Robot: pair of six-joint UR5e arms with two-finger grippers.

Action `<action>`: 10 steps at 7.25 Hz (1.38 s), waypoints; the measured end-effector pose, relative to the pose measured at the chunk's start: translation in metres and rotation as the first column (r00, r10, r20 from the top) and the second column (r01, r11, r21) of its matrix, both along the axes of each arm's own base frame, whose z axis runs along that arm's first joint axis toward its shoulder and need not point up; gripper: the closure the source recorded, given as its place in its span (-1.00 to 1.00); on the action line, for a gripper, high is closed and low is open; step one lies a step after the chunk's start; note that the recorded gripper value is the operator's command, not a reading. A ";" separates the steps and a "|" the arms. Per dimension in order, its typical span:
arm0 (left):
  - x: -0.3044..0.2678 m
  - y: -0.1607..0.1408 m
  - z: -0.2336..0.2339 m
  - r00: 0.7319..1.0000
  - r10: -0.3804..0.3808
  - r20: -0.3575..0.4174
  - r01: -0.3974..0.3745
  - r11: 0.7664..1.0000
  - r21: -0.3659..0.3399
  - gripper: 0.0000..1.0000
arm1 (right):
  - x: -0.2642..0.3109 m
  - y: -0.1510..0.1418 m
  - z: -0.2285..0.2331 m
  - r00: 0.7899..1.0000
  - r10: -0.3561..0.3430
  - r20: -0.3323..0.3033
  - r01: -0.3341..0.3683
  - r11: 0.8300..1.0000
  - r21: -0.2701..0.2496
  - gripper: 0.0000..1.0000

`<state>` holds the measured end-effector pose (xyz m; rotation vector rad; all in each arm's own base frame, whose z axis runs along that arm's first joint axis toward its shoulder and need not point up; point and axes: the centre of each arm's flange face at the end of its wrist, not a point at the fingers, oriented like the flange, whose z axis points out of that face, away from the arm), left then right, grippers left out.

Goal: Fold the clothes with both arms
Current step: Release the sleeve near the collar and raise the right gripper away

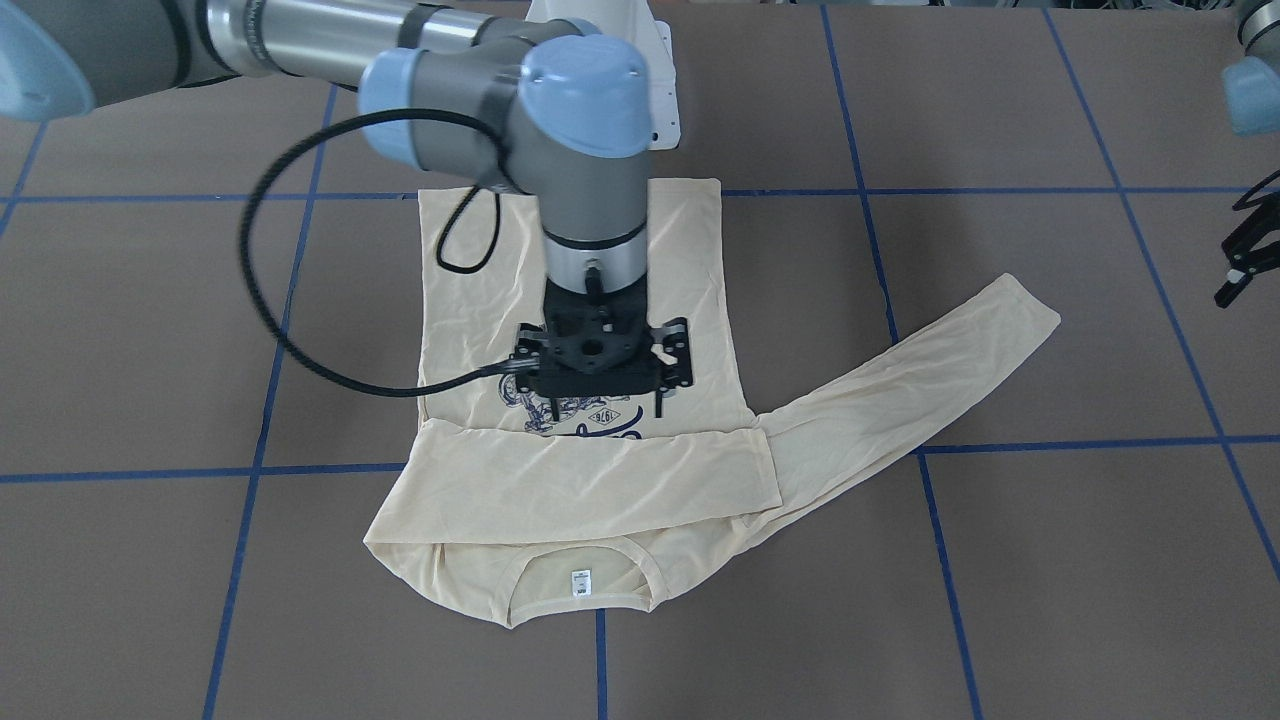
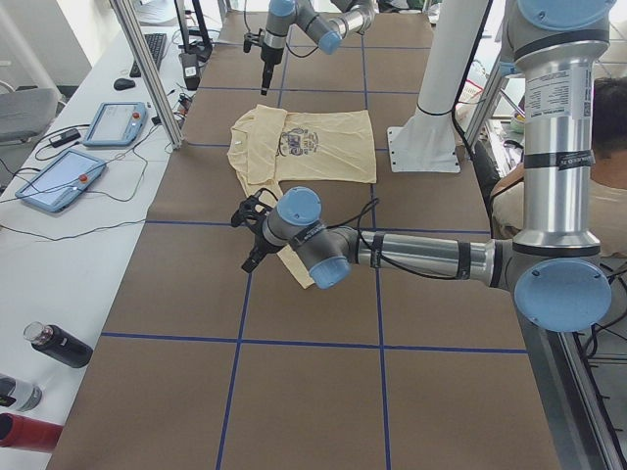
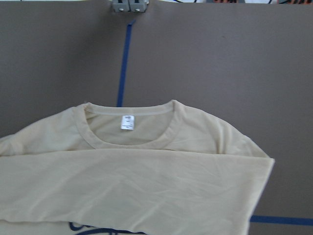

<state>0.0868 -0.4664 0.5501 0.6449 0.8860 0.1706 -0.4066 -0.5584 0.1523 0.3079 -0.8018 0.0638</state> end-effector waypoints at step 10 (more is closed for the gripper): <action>0.126 0.072 0.073 0.990 -0.140 0.009 0.138 0.966 -0.217 -0.55 | 0.266 0.089 0.188 0.977 -0.187 -0.102 0.194 0.979 0.058 -0.99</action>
